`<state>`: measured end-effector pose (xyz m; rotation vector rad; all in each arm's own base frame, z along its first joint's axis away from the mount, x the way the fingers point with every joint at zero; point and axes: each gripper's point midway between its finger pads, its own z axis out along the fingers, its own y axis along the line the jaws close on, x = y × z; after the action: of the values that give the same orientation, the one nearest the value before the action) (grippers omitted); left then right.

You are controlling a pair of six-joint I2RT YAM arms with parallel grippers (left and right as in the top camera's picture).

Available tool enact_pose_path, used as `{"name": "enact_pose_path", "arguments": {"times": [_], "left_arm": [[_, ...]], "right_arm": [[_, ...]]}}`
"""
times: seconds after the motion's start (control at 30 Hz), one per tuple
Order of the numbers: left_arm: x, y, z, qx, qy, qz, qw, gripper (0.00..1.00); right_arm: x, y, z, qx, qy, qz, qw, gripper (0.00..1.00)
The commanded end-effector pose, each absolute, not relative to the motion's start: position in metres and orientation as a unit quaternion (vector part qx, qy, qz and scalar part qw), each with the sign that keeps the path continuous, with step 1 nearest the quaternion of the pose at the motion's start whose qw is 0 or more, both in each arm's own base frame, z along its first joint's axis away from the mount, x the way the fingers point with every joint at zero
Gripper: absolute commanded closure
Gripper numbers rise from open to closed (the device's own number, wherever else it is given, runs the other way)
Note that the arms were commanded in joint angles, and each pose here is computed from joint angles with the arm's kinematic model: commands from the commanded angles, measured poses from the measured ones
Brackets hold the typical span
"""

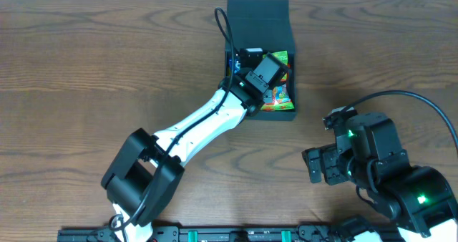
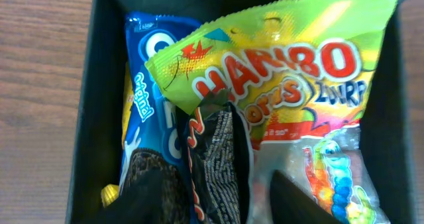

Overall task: Pack container
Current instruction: 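Release the Mars bar and move the left gripper to the lid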

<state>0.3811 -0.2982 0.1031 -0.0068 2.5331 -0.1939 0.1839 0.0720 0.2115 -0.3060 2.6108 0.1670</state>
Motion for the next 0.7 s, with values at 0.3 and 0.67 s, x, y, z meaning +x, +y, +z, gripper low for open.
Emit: {"name": "enact_pose_path", "arguments": {"times": [0.3, 0.67], "left_arm": [[0.364, -0.267, 0.243, -0.025, 0.912, -0.145, 0.382, 0.04], [0.419, -0.204, 0.248, -0.103, 0.901, -0.283, 0.313, 0.04]], "right_arm": [[0.183, 0.075, 0.213, -0.120, 0.957, 0.066, 0.254, 0.01], [0.183, 0.075, 0.213, -0.120, 0.957, 0.066, 0.256, 0.01]]}}
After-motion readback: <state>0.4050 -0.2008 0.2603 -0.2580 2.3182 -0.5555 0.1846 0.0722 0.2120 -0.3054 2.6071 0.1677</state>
